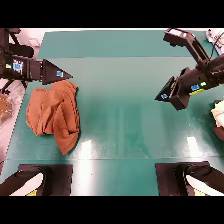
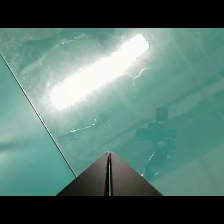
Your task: Fold the shirts.
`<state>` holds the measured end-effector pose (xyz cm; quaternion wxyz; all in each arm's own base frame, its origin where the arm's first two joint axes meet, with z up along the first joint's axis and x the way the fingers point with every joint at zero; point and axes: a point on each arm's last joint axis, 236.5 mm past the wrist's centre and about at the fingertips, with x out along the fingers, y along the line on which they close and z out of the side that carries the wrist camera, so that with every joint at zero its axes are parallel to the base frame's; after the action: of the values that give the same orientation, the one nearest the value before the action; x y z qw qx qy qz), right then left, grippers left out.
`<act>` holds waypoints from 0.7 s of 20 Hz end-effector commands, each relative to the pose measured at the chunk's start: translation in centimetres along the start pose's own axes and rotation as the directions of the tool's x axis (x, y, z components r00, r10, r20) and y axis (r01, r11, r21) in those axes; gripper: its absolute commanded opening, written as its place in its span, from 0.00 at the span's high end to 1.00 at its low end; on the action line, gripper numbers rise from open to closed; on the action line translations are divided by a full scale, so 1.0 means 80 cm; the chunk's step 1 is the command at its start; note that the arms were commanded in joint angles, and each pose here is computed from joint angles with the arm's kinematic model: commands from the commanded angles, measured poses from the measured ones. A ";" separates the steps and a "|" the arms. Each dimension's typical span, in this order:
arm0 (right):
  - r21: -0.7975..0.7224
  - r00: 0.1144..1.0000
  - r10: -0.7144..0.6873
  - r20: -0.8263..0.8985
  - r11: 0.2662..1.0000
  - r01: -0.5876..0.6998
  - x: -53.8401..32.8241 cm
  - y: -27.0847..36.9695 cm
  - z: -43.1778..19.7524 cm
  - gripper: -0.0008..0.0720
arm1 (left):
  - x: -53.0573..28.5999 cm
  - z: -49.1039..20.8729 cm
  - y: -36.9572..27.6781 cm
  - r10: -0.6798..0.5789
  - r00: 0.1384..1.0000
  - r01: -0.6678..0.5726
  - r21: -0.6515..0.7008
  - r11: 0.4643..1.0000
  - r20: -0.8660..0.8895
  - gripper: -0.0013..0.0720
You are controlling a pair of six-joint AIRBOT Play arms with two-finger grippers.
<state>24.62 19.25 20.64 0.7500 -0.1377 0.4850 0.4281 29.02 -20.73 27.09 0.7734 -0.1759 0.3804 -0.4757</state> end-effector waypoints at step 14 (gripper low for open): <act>0.052 0.991 0.134 -0.002 0.990 -0.134 0.001 0.037 0.002 0.96 | -0.002 0.030 -0.017 -0.059 0.993 0.061 -0.011 0.998 0.098 0.95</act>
<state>23.65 20.35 20.85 0.7361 -0.1104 0.4953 0.4480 29.69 -21.00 28.05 0.7775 -0.1928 0.3617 -0.4769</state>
